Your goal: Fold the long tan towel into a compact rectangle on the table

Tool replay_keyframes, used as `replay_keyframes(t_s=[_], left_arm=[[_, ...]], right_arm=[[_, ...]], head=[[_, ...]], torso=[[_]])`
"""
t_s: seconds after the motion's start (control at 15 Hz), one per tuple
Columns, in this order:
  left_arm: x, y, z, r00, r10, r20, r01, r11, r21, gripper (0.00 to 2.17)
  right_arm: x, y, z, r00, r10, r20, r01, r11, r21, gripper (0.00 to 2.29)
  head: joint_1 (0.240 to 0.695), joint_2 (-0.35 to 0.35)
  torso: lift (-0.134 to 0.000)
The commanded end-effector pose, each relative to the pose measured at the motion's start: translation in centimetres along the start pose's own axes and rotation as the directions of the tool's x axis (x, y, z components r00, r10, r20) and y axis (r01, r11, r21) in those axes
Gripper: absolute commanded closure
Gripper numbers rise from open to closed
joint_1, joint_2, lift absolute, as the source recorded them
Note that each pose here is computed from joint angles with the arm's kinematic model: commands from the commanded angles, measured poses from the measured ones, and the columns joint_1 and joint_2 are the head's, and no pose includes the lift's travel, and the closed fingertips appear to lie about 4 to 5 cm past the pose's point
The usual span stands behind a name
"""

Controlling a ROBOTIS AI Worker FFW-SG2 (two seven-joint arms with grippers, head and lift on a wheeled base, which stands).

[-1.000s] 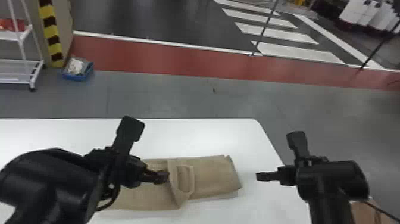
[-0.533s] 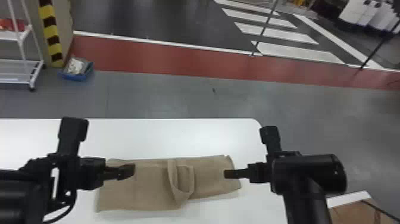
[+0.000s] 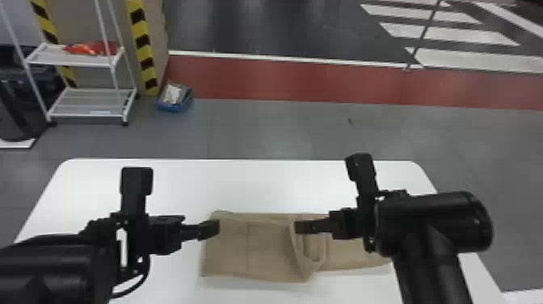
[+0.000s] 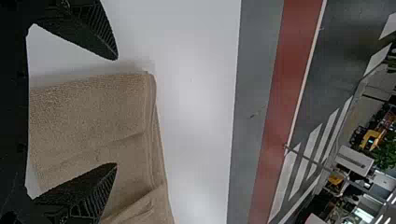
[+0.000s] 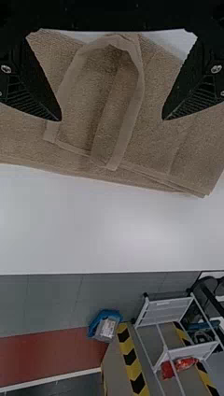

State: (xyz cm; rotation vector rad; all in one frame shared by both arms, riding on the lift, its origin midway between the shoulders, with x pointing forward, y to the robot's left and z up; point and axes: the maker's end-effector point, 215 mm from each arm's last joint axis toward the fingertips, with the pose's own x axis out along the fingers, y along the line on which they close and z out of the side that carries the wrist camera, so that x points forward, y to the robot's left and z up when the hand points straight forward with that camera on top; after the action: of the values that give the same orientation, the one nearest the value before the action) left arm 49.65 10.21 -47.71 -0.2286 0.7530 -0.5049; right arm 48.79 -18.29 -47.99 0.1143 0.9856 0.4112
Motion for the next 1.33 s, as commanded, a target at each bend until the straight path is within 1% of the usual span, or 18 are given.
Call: replay_keyframes(t_s=[0.0, 0.13, 0.27, 0.33, 0.4, 0.47, 0.53, 0.67, 0.8, 0.93, 1.07, 1.13, 1.27], left_arm=[[-0.1, 0.5, -0.1, 1.000, 0.006, 0.014, -0.006, 1.000, -0.005, 0.08], [-0.1, 0.8, -0.1, 1.000, 0.011, 0.020, -0.011, 1.000, -0.005, 0.08], [-0.1, 1.1, -0.2, 1.000, 0.014, 0.018, -0.014, 1.000, -0.007, 0.08], [-0.1, 1.1, -0.2, 1.000, 0.014, 0.018, -0.014, 1.000, -0.007, 0.08], [-0.2, 1.2, -0.2, 1.000, 0.016, 0.018, -0.016, 1.000, -0.004, 0.08], [-0.3, 1.4, -0.4, 1.000, 0.018, 0.016, -0.018, 1.000, -0.008, 0.08], [-0.3, 1.7, -0.6, 1.000, 0.023, 0.015, -0.023, 1.000, -0.014, 0.08], [-0.3, 1.8, -0.7, 1.000, 0.022, 0.012, -0.022, 1.000, -0.015, 0.08], [-0.2, 1.9, -0.7, 1.000, 0.022, 0.012, -0.022, 1.000, -0.015, 0.08], [-0.1, 1.9, -0.8, 1.000, 0.020, 0.012, -0.020, 1.000, -0.015, 0.08], [-0.2, 2.1, -0.9, 1.000, 0.023, 0.011, -0.023, 1.000, -0.019, 0.08], [-0.3, 2.1, -0.9, 1.000, 0.022, 0.012, -0.022, 1.000, -0.018, 0.08], [-0.3, 2.3, -0.9, 1.000, 0.022, 0.013, -0.022, 1.000, -0.022, 0.08]], right_arm=[[2.4, 2.8, -1.6, 0.998, 0.035, -0.061, -0.037, 0.998, -0.043, 0.09], [4.4, 4.9, -2.8, 0.992, 0.082, -0.098, -0.088, 0.994, -0.058, 0.09], [6.0, 7.4, -2.6, 0.983, 0.156, -0.097, -0.163, 0.984, -0.074, 0.09], [6.0, 8.0, -2.7, 0.981, 0.164, -0.103, -0.173, 0.982, -0.078, 0.09], [5.9, 8.3, -3.3, 0.978, 0.164, -0.127, -0.173, 0.983, -0.064, 0.09], [5.4, 8.1, -4.0, 0.975, 0.156, -0.155, -0.163, 0.986, -0.034, 0.09], [4.9, 7.7, -4.0, 0.976, 0.144, -0.164, -0.149, 0.989, -0.019, 0.09], [4.1, 6.8, -4.1, 0.973, 0.132, -0.187, -0.128, 0.991, 0.033, 0.09], [4.0, 6.5, -3.7, 0.976, 0.120, -0.183, -0.117, 0.993, 0.030, 0.09], [3.5, 6.2, -3.4, 0.974, 0.116, -0.193, -0.108, 0.993, 0.048, 0.10], [2.5, 5.5, -3.8, 0.967, 0.090, -0.237, -0.070, 0.993, 0.092, 0.10], [2.2, 4.9, -3.6, 0.967, 0.071, -0.243, -0.048, 0.994, 0.099, 0.10], [1.9, 4.4, -2.9, 0.971, 0.059, -0.233, -0.037, 0.994, 0.099, 0.10]], head=[[0.695, -0.094], [0.695, -0.064], [0.695, -0.036], [0.695, -0.007], [0.695, 0.008], [0.695, 0.018], [0.695, 0.025], [0.695, 0.027], [0.695, 0.021], [0.695, 0.011], [0.695, 0.005], [0.695, 0.002], [0.695, -0.007]], torso=[[0.000], [0.000], [0.000], [0.000], [0.000], [0.000], [0.000], [0.000], [0.000], [0.000], [0.000], [0.000], [0.000]])
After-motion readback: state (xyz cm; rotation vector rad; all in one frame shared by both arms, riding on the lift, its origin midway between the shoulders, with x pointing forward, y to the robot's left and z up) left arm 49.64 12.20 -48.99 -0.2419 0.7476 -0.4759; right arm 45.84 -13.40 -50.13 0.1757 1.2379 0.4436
